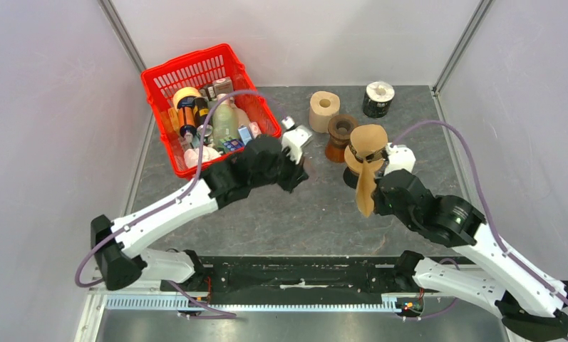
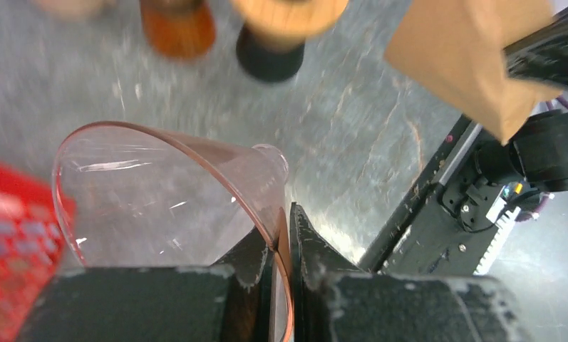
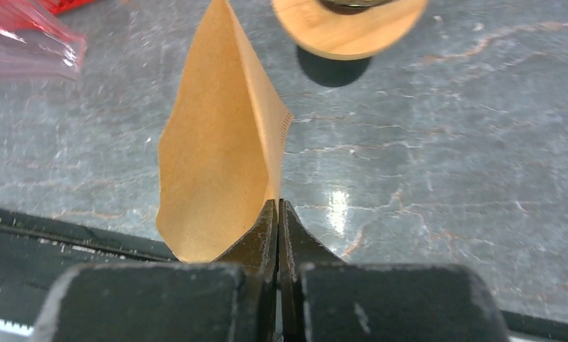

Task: Place the coffee filter in the dripper
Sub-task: Pick up the coffee dripper from the center of the board, then place the coffee dripper in the dripper holder.

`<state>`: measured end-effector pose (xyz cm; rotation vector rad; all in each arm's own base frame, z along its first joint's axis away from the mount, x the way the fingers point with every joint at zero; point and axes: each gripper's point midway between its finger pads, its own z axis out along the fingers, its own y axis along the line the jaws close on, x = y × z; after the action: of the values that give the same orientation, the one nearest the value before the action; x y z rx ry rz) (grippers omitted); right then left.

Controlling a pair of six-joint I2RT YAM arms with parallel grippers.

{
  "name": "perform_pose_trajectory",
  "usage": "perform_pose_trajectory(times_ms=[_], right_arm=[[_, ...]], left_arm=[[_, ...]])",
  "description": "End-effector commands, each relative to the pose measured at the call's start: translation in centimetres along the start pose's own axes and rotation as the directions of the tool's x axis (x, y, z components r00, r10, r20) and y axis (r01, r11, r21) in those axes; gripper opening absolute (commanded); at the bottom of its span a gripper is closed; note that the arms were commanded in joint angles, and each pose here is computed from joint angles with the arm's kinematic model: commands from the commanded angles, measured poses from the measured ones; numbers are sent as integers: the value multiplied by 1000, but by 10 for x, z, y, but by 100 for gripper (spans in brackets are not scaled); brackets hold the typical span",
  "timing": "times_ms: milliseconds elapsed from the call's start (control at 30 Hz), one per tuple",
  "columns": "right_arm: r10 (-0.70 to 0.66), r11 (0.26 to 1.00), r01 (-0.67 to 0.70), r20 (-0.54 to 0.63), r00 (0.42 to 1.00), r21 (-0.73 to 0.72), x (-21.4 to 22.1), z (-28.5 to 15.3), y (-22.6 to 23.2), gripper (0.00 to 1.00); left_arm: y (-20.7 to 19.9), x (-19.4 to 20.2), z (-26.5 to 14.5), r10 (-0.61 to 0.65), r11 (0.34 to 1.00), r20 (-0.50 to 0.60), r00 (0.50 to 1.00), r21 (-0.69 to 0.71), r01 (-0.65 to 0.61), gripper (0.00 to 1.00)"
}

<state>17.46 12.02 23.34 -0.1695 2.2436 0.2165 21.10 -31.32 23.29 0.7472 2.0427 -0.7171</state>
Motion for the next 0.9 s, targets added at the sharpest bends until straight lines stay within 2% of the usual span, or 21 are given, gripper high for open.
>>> perform_pose_trajectory(times_ms=[0,100,167,233,300,367,600,767,867], right_arm=[[113,985,-124,93,989,123,-14,-21,-33,0],[127,984,-139,104,986,113,-14,-23,-34,0],[126,984,-137,100,987,110,-14,-23,-33,0],[119,986,-130,102,988,106,-14,-22,-32,0],[112,986,-125,113,987,108,-17,-22,-32,0],[105,986,-119,123,987,112,-19,-22,-33,0],[93,987,-108,129,987,117,-20,-22,-35,0],[84,985,-102,133,987,136,-21,-21,-37,0],[71,988,-87,122,990,129,-20,-20,-35,0]], left_arm=[[-20,-64,6,419,898,55,906,123,-422,2],[-17,-92,27,614,780,50,788,118,-615,2],[-11,-104,40,700,709,7,714,111,-696,2],[2,-111,57,798,602,-41,602,101,-792,2],[17,-119,75,855,518,-80,512,74,-852,2],[26,-130,92,885,464,-72,460,77,-882,2],[47,-156,131,938,346,-5,348,127,-930,2],[50,-153,148,948,295,71,309,163,-942,2],[52,-157,167,945,297,102,311,134,-945,2]])
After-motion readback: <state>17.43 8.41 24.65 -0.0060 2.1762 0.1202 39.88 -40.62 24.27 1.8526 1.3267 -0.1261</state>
